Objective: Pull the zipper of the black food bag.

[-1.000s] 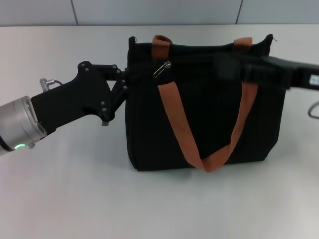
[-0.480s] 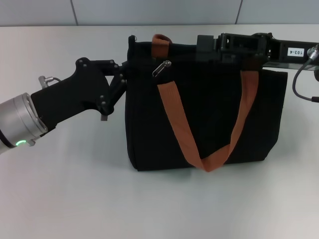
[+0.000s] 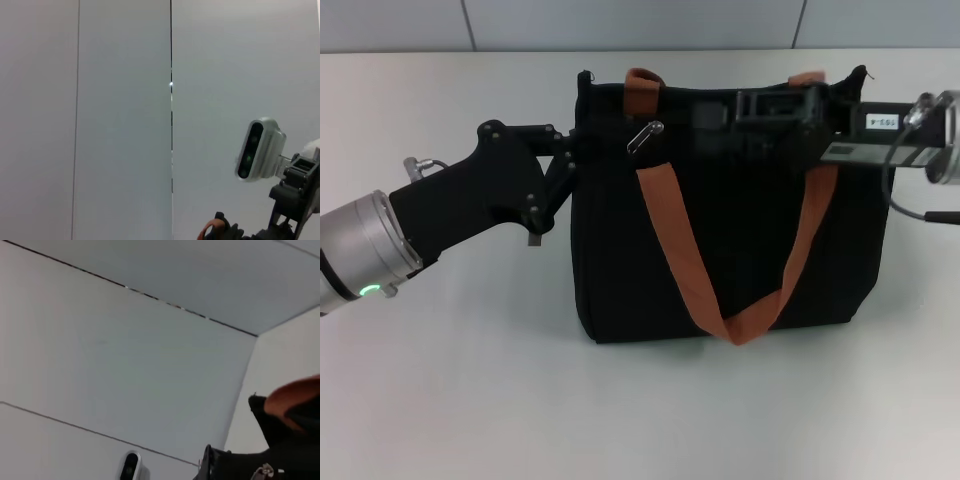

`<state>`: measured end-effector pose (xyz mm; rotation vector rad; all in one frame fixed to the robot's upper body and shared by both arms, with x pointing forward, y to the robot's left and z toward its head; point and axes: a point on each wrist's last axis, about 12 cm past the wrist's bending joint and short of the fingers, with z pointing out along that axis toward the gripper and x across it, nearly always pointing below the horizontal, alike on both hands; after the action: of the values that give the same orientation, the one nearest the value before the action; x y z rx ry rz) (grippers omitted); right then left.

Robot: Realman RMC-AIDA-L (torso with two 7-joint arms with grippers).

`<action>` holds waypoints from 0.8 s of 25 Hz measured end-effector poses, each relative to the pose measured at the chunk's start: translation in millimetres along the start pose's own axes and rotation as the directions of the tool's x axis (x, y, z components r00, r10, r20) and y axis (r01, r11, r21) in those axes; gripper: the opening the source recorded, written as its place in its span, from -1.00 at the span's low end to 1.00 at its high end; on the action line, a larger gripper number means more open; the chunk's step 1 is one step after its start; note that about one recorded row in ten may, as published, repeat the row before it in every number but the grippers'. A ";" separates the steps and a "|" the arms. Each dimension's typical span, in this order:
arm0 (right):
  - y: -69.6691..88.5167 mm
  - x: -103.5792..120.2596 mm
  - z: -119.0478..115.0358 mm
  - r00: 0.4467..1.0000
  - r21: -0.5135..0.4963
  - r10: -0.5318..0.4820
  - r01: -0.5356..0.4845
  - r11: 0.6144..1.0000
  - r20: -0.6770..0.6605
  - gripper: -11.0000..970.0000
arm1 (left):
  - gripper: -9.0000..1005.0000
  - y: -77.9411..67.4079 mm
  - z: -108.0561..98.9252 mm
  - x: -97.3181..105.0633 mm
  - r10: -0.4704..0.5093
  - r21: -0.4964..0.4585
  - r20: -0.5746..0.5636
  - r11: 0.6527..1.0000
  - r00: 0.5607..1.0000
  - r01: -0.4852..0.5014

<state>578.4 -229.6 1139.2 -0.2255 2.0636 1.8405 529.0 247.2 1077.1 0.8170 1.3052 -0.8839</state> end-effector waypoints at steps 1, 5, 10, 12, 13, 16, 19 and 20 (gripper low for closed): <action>-1.0 0.8 2.5 1.000 0.000 0.012 -0.012 1.000 -0.003 -0.03 | -0.92 -0.1 0.1 0.2 -0.001 0.000 -0.001 1.000 1.000 0.001; -3.1 2.4 10.6 0.999 0.000 0.051 -0.051 0.999 -0.004 -0.04 | -0.93 0.0 0.2 0.2 -0.001 -0.002 0.000 1.000 1.000 0.001; -6.6 1.9 26.6 0.996 0.043 0.085 -0.083 0.996 -0.030 -0.06 | -0.92 0.0 0.9 0.2 0.001 0.001 -0.001 1.000 1.000 -0.001; -7.9 1.0 31.0 0.995 0.057 0.093 -0.092 0.994 -0.026 -0.06 | -0.92 -0.1 1.1 0.1 0.001 0.002 -0.001 1.000 1.000 -0.001; -9.1 0.1 34.4 0.995 0.065 0.102 -0.101 0.993 -0.016 -0.07 | -0.92 -0.2 1.0 -0.2 0.002 0.004 0.002 1.000 1.000 -0.002; -10.0 -0.3 37.0 0.994 0.069 0.113 -0.112 0.991 -0.006 -0.07 | -0.92 -0.7 0.5 -0.4 0.001 0.005 0.005 1.000 1.000 -0.001; -10.0 -0.7 42.6 0.993 0.065 0.119 -0.119 0.991 0.004 -0.08 | -0.92 -2.1 -0.8 -1.3 0.001 0.014 0.013 1.000 1.000 -0.001; -10.0 -0.7 42.6 0.993 0.065 0.119 -0.119 0.991 0.004 -0.08 | -0.92 -2.1 -0.8 -1.3 0.001 0.014 0.013 1.000 1.000 -0.001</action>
<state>589.5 -189.2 1126.6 -0.0868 2.1761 1.8368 526.7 247.1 1078.3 0.8219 1.2879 -0.8973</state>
